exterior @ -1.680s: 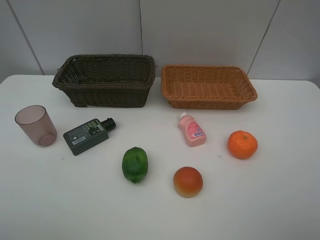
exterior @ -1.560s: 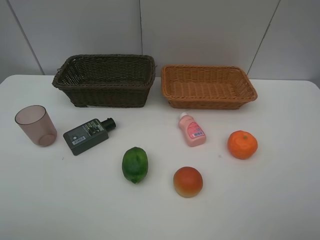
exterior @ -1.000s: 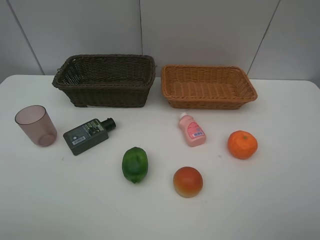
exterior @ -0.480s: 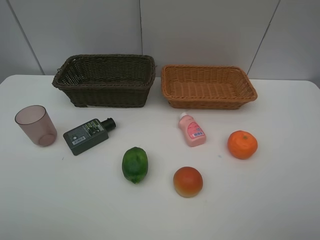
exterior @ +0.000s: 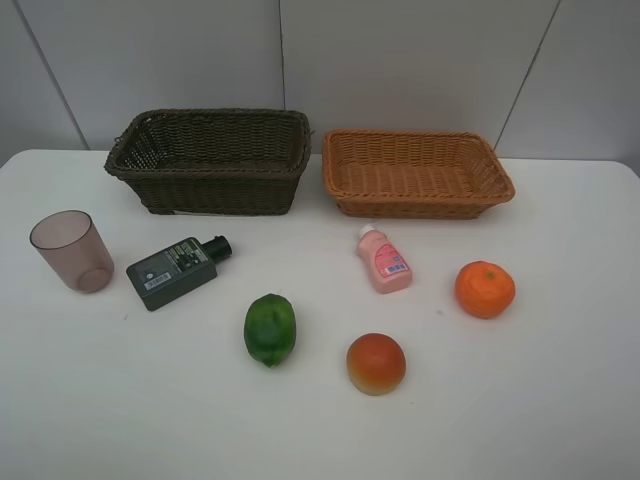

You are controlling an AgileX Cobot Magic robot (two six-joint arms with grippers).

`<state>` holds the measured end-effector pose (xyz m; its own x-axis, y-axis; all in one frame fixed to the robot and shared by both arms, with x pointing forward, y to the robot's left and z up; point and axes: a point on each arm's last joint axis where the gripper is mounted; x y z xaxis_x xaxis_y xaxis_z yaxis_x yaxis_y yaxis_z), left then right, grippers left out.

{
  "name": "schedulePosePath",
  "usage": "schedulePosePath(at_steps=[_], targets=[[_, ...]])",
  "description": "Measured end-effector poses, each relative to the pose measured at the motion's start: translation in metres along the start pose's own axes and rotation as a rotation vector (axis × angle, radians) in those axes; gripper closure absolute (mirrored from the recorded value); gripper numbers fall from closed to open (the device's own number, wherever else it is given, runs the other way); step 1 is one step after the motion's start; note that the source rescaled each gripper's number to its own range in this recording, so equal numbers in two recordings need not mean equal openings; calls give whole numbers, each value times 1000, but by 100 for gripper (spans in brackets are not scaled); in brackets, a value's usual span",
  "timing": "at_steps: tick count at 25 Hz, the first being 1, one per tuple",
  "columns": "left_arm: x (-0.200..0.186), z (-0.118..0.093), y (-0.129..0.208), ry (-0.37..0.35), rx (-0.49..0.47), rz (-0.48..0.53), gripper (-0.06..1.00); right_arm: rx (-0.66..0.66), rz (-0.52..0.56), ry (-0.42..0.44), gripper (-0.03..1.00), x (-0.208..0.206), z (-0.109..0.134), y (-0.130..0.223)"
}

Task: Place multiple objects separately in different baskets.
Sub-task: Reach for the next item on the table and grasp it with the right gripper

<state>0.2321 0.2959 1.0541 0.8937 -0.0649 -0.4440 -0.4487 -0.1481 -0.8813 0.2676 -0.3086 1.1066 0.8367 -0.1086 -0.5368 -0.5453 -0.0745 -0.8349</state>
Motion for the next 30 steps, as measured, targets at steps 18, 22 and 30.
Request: schedulePosePath(at_steps=[18, 22, 30], targets=[[0, 0, 0, 0, 0, -1, -4, -208, 485, -220, 3, 195, 72, -75], [0, 0, 0, 0, 0, -1, -4, -192, 610, -257, 3, 230, 92, -64], [0, 0, 0, 0, 0, -1, -4, -184, 785, -264, 3, 275, 108, -31]])
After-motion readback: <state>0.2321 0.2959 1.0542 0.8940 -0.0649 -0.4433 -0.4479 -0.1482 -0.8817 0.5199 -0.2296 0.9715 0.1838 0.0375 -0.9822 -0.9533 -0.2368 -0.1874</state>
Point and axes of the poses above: a point on each arm's last joint axis where the gripper is mounted, x pointing out along that axis toward the gripper, z along the wrist's bending axis when the last joint is at zero, y = z × x, and after that the axes turned 9 degrees about -x, right-handed
